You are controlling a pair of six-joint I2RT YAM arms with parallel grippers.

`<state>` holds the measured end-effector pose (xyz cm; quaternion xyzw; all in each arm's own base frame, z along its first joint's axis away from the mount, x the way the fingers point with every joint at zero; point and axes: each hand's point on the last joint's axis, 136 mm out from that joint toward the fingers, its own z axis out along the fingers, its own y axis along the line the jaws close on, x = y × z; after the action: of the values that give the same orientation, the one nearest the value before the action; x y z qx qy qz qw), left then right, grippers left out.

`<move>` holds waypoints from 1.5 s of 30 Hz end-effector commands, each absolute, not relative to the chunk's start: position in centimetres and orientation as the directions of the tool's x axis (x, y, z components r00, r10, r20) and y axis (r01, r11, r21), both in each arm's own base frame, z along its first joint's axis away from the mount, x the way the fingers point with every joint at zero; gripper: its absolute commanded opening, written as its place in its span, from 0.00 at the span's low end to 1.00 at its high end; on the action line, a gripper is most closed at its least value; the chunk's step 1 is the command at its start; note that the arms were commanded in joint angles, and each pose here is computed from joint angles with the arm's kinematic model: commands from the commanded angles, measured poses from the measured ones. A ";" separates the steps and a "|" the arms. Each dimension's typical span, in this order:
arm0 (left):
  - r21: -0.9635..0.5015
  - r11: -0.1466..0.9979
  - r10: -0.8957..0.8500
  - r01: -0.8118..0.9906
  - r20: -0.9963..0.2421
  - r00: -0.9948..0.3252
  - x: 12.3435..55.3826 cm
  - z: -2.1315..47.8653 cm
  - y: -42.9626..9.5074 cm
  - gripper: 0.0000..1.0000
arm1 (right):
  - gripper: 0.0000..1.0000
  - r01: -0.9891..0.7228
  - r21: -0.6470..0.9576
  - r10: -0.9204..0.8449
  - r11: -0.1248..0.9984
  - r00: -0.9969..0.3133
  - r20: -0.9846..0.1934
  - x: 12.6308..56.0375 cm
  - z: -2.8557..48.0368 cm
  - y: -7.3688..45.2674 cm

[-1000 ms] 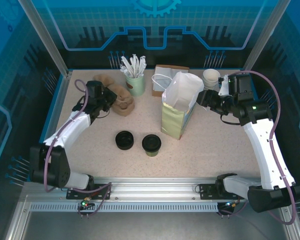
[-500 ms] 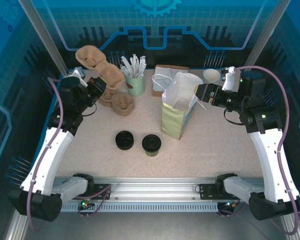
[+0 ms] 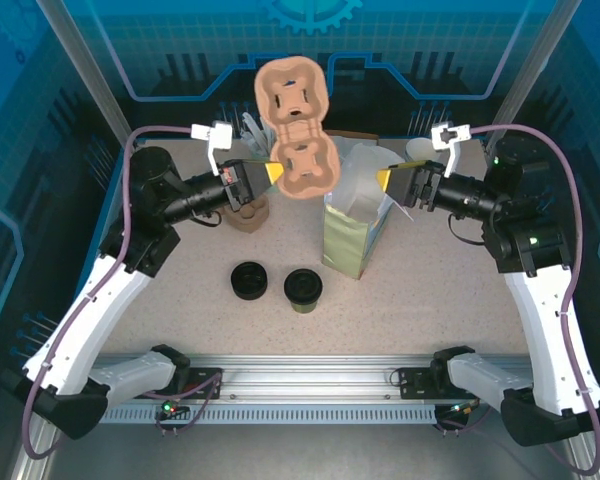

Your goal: Pack the takeout coffee

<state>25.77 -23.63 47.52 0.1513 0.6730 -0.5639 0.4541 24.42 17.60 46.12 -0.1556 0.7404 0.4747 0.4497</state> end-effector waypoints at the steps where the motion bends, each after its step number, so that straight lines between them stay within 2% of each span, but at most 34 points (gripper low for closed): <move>1: -0.529 0.149 -0.255 0.835 -0.837 -0.484 23.0 49.9 -25.2 0.00 | 0.58 -0.767 0.487 0.152 0.418 -0.469 -0.870 21.7 48.5 18.8; 7: -0.510 0.072 -0.223 0.857 -0.846 -0.484 21.6 50.2 -26.4 0.00 | 0.55 -0.828 0.433 0.109 0.357 -0.423 -0.900 19.5 48.7 20.2; 13: -0.516 0.047 -0.194 0.855 -0.845 -0.499 21.1 49.9 -27.1 0.00 | 0.53 -0.855 0.406 0.093 0.323 -0.398 -0.913 18.6 49.1 20.8; 19: -0.525 0.049 -0.179 0.850 -0.842 -0.510 21.0 49.5 -27.4 0.00 | 0.45 -0.862 0.405 0.079 0.304 -0.401 -0.913 18.4 49.0 21.5; 27: -0.548 0.056 -0.155 0.835 -0.831 -0.535 21.4 48.6 -28.1 0.00 | 0.28 -0.871 0.404 0.066 0.279 -0.402 -0.913 18.2 48.9 22.2; 29: -0.559 0.082 -0.147 0.825 -0.825 -0.545 21.9 48.2 -28.2 0.00 | 0.19 -0.869 0.405 0.061 0.285 -0.406 -0.912 18.4 48.6 22.3; 32: -0.569 0.103 -0.128 0.816 -0.821 -0.557 22.3 47.7 -28.5 0.00 | 0.00 -0.848 0.420 0.061 0.323 -0.424 -0.904 19.2 48.0 22.2; 37: -0.583 0.141 -0.121 0.800 -0.812 -0.570 23.2 46.9 -28.7 0.01 | 0.00 -0.822 0.424 0.063 0.380 -0.435 -0.898 20.1 47.4 21.9; 39: -0.577 0.145 -0.118 0.804 -0.816 -0.565 23.2 46.9 -28.7 0.27 | 0.00 -0.814 0.425 0.065 0.396 -0.437 -0.897 20.3 47.3 21.7; 40: -0.570 0.156 -0.116 0.807 -0.822 -0.558 23.2 46.8 -28.6 0.36 | 0.00 -0.807 0.426 0.063 0.408 -0.440 -0.896 20.4 47.2 21.6; 42: -0.551 0.188 -0.116 0.813 -0.834 -0.539 23.2 46.9 -28.2 0.49 | 0.00 -0.788 0.429 0.062 0.441 -0.449 -0.891 20.7 46.9 21.3; 45: -0.508 0.263 -0.109 0.820 -0.860 -0.498 23.5 46.8 -27.5 0.62 | 0.00 -0.743 0.441 0.063 0.503 -0.478 -0.876 21.4 46.1 20.6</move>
<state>23.92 -28.39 45.31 0.2524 0.6734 -0.5774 0.3866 21.33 21.25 45.84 -0.2421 0.7249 0.4651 0.4468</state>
